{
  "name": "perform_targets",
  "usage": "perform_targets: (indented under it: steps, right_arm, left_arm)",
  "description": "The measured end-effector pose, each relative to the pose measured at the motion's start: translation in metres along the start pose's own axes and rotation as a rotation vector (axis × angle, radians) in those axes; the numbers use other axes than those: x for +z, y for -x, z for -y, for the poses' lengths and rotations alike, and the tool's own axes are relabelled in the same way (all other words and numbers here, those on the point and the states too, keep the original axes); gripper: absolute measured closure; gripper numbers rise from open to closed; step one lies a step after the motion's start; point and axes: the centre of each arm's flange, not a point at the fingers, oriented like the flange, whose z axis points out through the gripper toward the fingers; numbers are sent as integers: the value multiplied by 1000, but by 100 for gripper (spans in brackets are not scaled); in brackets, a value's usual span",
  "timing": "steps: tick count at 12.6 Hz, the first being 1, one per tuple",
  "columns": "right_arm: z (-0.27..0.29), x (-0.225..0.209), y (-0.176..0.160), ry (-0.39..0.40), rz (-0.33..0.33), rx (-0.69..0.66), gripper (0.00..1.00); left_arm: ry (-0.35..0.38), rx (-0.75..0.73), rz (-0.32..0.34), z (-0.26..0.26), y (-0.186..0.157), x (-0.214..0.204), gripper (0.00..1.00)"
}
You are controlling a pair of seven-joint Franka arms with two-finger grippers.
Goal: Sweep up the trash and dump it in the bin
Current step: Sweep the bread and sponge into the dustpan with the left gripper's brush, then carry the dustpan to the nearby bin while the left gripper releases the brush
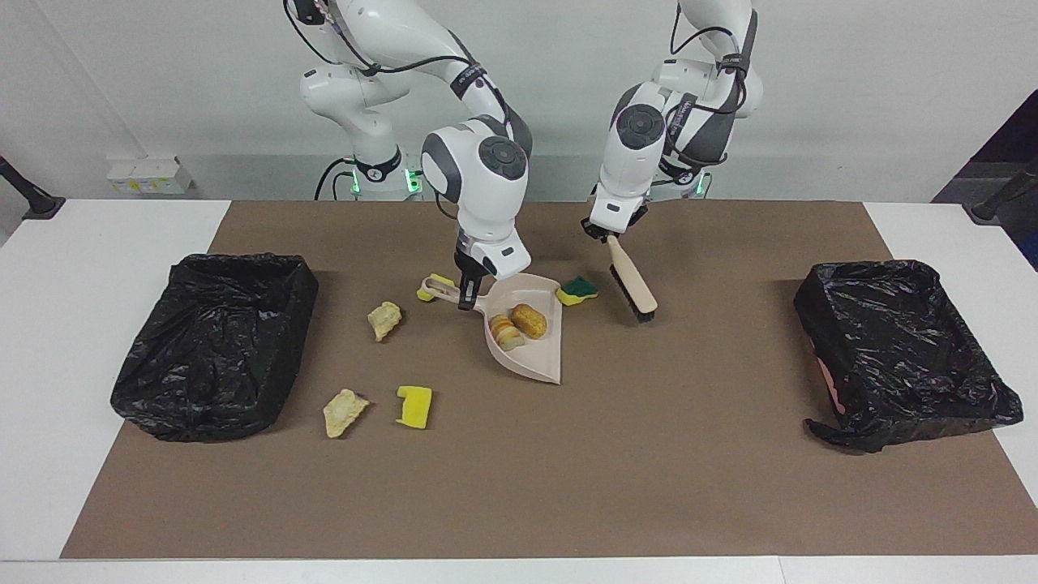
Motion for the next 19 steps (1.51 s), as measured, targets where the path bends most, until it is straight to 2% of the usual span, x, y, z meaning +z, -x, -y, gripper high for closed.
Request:
perform_targets:
  steps: [2,5,8,11,13,15,19]
  right_arm:
    - [0,1,0,0,-1,-25,68]
    - [0,1,0,1,-1,-27,68]
    - [-1,1,0,1,-1,-27,68]
    - [-1,1,0,1,-1,-32,68]
    - [-1,1,1,1,-1,-37,68]
    - [-2,1,1,1,-1,-37,68]
    - [-5,2,6,-1,-1,-29,68]
  left_arm:
    - [32,56,-61,-5,26,17,75]
    - [118,109,-132,-32,32,24,75]
    - [182,142,-161,-61,20,4,75]
    - [250,207,-194,-105,34,-22,75]
    - [251,219,-190,-114,40,-26,75]
    - [212,196,-158,-106,31,-29,75]
    - [140,55,-86,-54,-32,-67,75]
